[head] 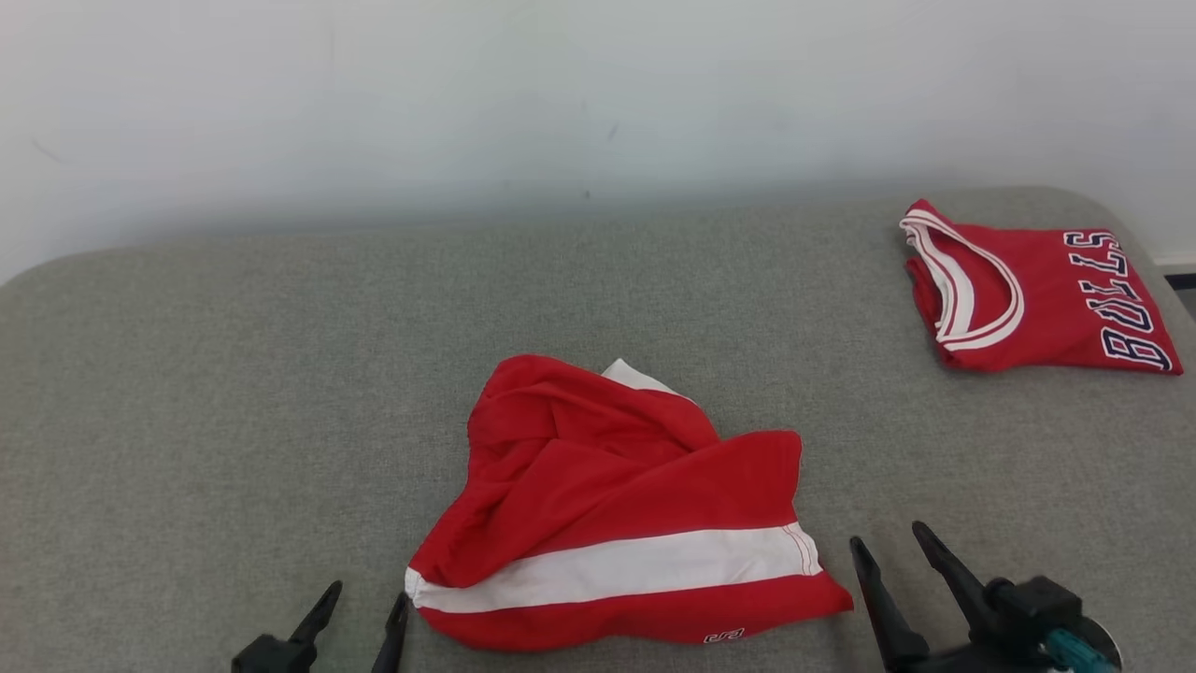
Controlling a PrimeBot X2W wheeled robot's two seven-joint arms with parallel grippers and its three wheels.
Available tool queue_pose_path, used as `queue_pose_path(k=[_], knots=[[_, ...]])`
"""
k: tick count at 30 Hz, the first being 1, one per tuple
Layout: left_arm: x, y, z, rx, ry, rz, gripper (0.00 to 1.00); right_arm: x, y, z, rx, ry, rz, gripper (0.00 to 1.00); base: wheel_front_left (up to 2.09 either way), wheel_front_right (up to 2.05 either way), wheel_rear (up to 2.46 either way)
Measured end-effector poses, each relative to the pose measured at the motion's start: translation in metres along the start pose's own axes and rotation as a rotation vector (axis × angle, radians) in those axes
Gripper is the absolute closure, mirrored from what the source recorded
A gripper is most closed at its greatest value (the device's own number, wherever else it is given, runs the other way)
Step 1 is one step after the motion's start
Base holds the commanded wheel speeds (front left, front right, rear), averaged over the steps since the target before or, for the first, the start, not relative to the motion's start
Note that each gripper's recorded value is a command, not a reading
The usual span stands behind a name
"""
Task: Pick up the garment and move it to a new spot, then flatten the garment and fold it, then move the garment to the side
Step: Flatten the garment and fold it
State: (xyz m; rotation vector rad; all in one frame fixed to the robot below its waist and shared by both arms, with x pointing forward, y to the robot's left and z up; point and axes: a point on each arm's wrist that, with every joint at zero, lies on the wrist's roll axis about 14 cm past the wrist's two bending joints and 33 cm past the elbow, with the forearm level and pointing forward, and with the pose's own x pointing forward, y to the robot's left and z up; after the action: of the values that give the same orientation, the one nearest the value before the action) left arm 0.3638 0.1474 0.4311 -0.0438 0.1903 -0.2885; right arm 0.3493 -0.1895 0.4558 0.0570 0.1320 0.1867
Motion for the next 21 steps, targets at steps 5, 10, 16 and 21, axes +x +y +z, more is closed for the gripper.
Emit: queue_pose_path(k=[5,10,16,21], knots=[[0.016,-0.013,-0.01,0.01,0.05,-0.072,0.0,0.017,0.002,-0.01,-0.012,0.048,0.027,0.0,0.0,0.0,0.0],[0.029,-0.014,-0.013,0.028,0.085,-0.115,0.0,0.031,0.008,-0.028,-0.014,0.12,0.058,0.0,0.0,0.0,0.0],[0.031,-0.011,-0.008,0.013,0.081,-0.115,0.0,0.036,0.012,-0.035,-0.007,0.138,0.071,0.0,0.0,0.0,0.0],[0.031,-0.002,0.002,0.009,0.054,-0.105,0.0,0.036,0.011,-0.038,0.0,0.143,0.071,0.0,0.0,0.0,0.0]])
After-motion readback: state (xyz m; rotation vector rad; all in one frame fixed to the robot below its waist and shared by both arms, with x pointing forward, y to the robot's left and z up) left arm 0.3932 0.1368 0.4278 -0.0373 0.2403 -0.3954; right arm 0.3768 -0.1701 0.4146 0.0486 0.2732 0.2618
